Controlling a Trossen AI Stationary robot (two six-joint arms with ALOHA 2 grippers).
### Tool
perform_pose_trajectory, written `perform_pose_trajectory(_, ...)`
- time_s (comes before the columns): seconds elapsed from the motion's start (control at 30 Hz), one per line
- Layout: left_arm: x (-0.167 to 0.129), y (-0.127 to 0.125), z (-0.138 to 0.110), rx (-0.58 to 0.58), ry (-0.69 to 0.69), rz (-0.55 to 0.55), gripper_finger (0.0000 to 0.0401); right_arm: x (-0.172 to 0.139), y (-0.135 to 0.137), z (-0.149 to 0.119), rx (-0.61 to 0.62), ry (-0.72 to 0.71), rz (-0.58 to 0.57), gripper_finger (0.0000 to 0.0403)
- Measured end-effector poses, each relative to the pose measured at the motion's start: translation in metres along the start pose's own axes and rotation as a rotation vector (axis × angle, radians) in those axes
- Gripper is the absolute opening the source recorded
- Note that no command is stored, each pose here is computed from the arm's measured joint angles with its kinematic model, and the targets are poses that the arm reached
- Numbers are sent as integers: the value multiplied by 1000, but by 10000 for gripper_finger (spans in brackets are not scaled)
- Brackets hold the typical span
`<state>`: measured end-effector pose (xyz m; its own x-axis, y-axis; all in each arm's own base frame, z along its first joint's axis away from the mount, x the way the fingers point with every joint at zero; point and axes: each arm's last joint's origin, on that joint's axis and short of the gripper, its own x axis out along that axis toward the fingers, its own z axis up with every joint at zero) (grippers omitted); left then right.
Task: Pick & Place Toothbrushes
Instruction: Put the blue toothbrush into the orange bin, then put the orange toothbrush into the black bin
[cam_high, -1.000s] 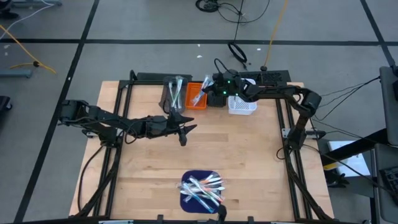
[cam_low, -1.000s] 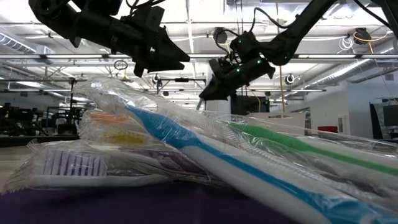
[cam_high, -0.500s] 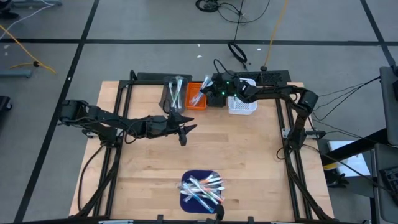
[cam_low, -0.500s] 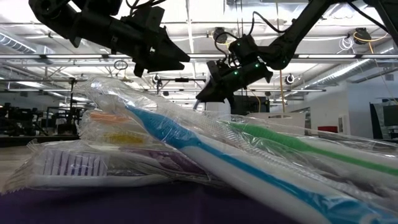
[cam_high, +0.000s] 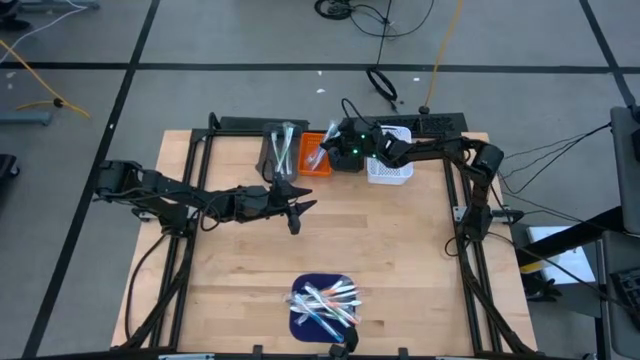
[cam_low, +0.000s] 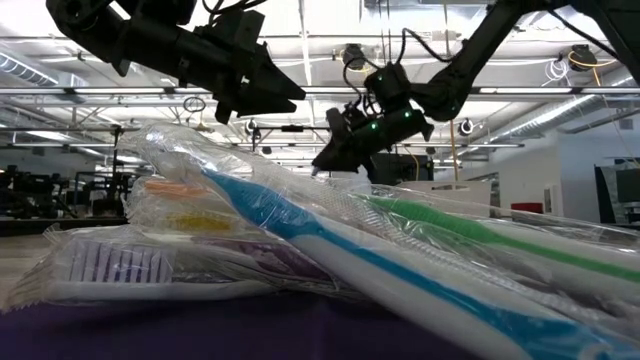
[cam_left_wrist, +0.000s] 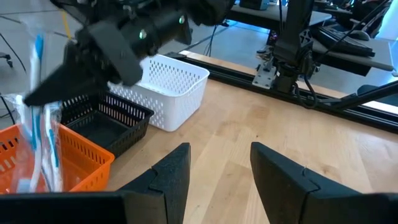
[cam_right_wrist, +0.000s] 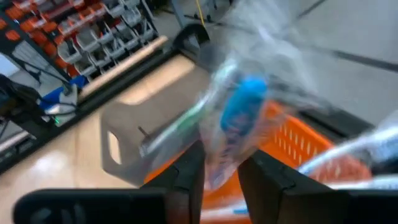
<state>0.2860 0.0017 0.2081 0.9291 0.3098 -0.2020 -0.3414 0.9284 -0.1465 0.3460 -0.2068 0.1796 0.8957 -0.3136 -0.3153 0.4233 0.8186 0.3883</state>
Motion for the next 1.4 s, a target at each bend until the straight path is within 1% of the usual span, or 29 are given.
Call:
perform_pose_trajectory(0.1, 0, 0, 0, 0, 1, 1, 170, 3, -2, -5, 4, 11, -3, 99)
perform_pose_trajectory(0.2, 0, 0, -1, 2, 6, 2, 170, 2, -1, -2, -17, -10, 3, 107)
perform_pose_trajectory(0.33, 0, 1, -2, 6, 19, 5, 170, 2, -3, -2, -22, -10, -30, 124)
perform_pose_trajectory(0.47, 0, 1, -2, 8, 24, 6, 170, 0, -4, 2, -27, -32, -27, 162)
perform_pose_trajectory(0.57, 0, 1, -2, 10, 23, 6, 170, 0, -7, 3, -31, -55, -85, 196)
perform_pose_trajectory(0.63, 0, 1, -2, 12, 23, 6, 170, 0, -9, 7, -19, -107, -127, 215)
perform_pose_trajectory(0.7, 0, 1, -2, 10, 24, 7, 170, -1, -10, 12, -5, -157, -135, 227)
perform_pose_trajectory(0.83, 0, 1, -4, 14, 38, 10, 170, -3, -11, 18, 6, -217, -120, 237)
perform_pose_trajectory(1.07, 0, 1, -4, 19, 40, 19, 170, -3, -12, 19, 9, -215, -113, 227)
perform_pose_trajectory(1.2, 0, 1, -4, 16, 40, 19, 170, -2, -8, 17, 1, -182, -36, 221)
perform_pose_trajectory(1.4, 0, 2, -5, 29, 51, 21, 170, 0, 6, 11, -17, -91, 169, 220)
